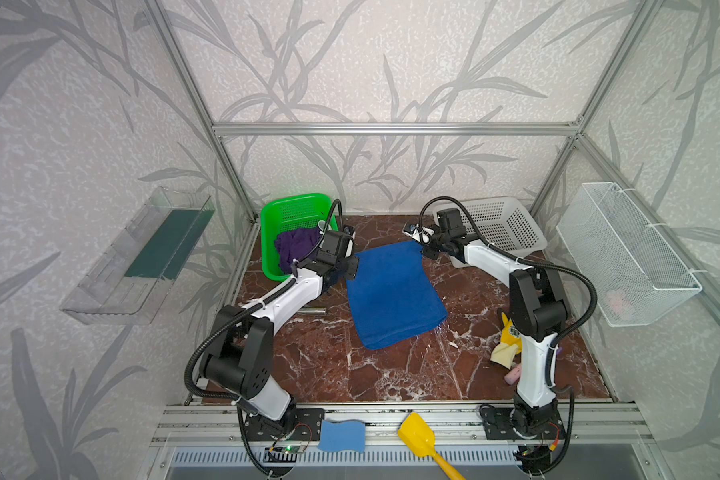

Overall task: Fold and stack the towels
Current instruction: 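Pull the grasped far edge toward the robot with both grippers, folding the towel again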

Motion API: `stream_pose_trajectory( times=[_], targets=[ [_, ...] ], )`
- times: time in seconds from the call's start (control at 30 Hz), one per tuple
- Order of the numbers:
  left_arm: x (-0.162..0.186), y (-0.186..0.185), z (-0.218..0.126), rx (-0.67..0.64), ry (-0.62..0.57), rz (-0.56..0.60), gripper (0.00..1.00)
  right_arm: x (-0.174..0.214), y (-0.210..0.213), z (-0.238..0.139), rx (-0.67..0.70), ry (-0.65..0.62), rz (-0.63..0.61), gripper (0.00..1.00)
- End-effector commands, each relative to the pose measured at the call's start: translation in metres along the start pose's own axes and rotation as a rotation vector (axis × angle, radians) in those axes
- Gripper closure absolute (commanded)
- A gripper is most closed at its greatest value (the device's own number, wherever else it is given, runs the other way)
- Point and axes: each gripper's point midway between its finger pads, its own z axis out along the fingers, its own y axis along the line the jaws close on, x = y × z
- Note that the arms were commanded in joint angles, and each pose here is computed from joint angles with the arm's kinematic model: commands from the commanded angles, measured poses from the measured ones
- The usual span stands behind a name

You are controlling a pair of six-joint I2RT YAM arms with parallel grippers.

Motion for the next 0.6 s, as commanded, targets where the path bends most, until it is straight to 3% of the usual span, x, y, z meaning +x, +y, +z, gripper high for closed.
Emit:
stream_pose_trajectory(
  times=[0.0, 0.57],
  targets=[
    [0.007, -0.006, -0.004, 0.041, 0.009, 0.021, 1.0, 0.0, 0.001, -0.012, -0.008, -0.021, -0.018, 1.0],
    [0.04, -0.034, -0.035, 0.13, 0.044, 0.01, 1.0, 0.013, 0.032, -0.049, -0.059, -0.016, -0.025, 1.0]
  ],
)
